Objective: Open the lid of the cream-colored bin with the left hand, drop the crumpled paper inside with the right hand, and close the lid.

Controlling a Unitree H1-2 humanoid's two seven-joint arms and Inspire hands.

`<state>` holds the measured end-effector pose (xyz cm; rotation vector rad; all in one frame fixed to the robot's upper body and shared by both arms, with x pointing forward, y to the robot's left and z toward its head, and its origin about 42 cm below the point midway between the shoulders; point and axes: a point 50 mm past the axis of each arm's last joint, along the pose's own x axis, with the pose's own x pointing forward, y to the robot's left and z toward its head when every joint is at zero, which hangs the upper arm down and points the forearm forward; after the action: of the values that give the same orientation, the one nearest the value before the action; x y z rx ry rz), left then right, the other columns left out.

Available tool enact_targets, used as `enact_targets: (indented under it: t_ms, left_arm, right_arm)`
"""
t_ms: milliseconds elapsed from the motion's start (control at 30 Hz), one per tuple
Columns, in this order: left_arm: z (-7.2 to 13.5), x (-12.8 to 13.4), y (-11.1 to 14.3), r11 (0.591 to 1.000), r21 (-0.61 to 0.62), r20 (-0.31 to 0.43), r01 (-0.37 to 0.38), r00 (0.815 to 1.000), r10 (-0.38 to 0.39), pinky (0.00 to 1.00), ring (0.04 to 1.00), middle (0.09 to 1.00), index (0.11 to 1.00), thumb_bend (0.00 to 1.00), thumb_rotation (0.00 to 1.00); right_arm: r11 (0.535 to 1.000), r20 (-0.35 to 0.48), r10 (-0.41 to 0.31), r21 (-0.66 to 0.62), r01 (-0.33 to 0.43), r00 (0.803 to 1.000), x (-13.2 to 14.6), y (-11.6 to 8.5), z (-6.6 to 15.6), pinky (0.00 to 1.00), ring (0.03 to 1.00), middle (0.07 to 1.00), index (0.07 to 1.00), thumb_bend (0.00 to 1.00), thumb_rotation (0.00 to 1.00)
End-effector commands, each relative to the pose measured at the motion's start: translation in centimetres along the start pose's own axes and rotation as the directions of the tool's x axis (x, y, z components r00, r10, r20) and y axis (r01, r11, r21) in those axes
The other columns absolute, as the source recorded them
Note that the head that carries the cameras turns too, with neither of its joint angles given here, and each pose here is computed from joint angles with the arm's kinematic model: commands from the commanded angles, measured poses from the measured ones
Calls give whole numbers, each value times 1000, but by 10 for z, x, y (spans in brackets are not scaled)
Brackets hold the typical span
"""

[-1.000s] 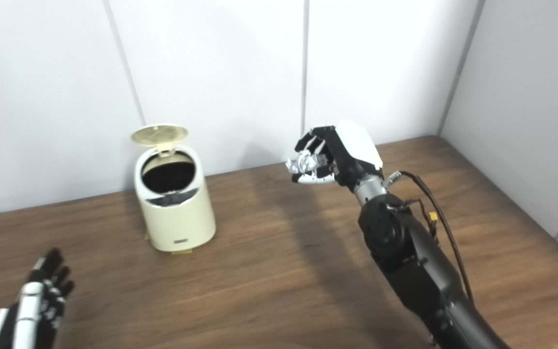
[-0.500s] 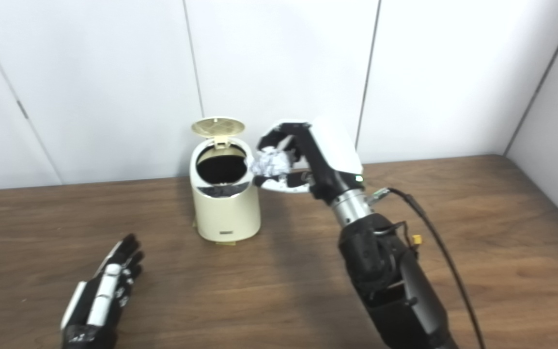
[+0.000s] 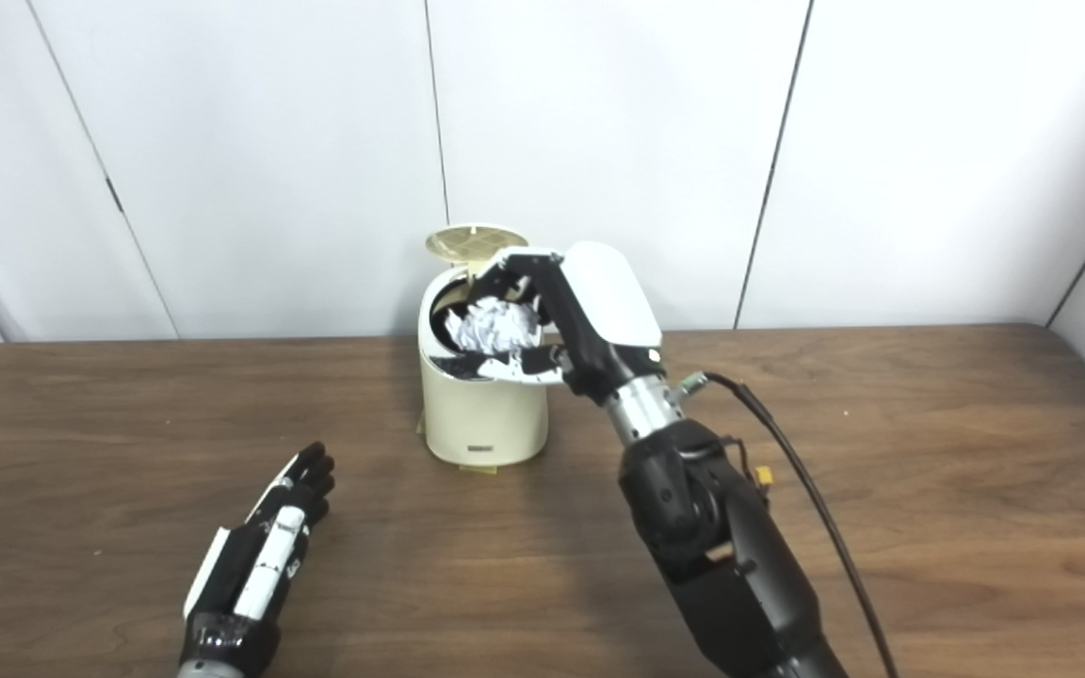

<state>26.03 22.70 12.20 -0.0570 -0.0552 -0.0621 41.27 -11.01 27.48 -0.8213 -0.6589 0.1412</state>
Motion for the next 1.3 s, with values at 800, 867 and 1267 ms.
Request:
enact_targets:
  t_ms: [800, 867, 1267]
  left_arm:
    - [4, -2, -16, 999, -38, 52, 8, 999, -6, 976, 955, 941, 963, 555, 716]
    - [3, -2, -16, 999, -35, 52, 13, 999, -11, 978, 960, 945, 966, 545, 725]
    - [4, 0, -17, 999, -40, 58, 4, 998, -2, 973, 950, 934, 955, 531, 710]
  right_arm:
    - [998, -28, -55, 21, 55, 998, 49, 13, -4, 308, 402, 516, 527, 493, 0]
    - [999, -33, -22, 26, 23, 999, 48, 16, -4, 326, 402, 507, 538, 495, 0]
    - [992, -59, 122, 24, -121, 991, 46, 26, -3, 330, 420, 526, 550, 494, 0]
